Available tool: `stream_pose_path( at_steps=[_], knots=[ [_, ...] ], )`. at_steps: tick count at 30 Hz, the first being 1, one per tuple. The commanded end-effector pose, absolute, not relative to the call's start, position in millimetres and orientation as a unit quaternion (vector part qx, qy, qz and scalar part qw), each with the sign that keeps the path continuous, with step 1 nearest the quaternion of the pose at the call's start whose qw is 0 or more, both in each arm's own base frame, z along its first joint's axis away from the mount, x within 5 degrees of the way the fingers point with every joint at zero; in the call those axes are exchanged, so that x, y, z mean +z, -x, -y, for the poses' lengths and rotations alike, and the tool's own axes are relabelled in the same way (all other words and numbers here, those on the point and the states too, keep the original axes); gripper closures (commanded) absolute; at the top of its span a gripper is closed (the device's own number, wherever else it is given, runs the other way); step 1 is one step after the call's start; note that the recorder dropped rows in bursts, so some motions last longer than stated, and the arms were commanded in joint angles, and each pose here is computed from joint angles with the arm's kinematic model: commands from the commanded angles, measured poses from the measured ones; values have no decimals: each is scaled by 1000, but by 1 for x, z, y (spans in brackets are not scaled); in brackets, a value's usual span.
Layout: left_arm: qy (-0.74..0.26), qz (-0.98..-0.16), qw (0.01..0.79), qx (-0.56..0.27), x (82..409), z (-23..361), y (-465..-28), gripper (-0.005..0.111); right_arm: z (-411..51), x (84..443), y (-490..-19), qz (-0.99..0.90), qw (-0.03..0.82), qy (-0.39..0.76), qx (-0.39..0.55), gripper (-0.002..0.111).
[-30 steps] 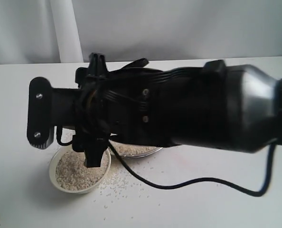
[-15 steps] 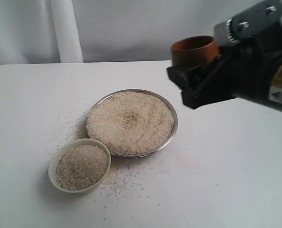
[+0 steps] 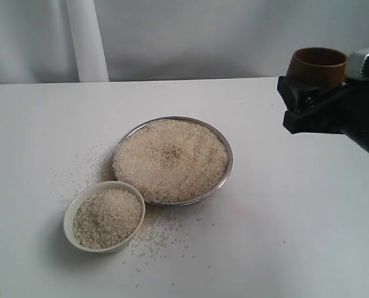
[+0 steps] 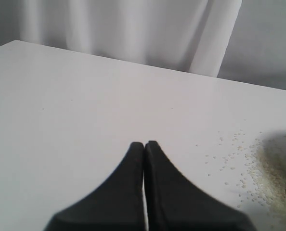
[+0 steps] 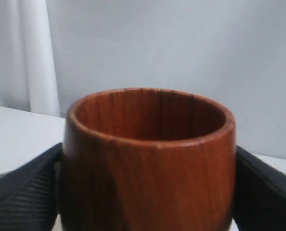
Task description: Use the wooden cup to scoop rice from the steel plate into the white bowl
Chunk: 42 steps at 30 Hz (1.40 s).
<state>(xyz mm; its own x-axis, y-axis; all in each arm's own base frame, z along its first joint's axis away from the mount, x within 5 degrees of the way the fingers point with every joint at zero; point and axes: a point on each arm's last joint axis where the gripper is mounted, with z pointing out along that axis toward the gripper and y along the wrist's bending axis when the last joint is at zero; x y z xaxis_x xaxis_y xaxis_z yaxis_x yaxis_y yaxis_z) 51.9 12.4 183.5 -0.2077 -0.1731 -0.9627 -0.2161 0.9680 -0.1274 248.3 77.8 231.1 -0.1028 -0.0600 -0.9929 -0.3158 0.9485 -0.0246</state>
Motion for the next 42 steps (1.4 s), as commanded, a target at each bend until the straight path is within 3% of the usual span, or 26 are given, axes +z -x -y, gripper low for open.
stream_pose_path(
  at_steps=[1,14,24,42],
  knots=[
    [126,-777,616,14,183,-12,-53,107,-76,208,-262,-737,662,109,85,108],
    [126,-777,616,14,183,-12,-53,107,-68,134,-286,-743,667,35,43,108],
    [126,-777,616,14,183,-12,-53,107,-66,76,-283,-803,594,43,20,108],
    [126,-777,616,14,183,-12,-53,107,-67,73,-282,-806,589,51,24,108]
  ],
)
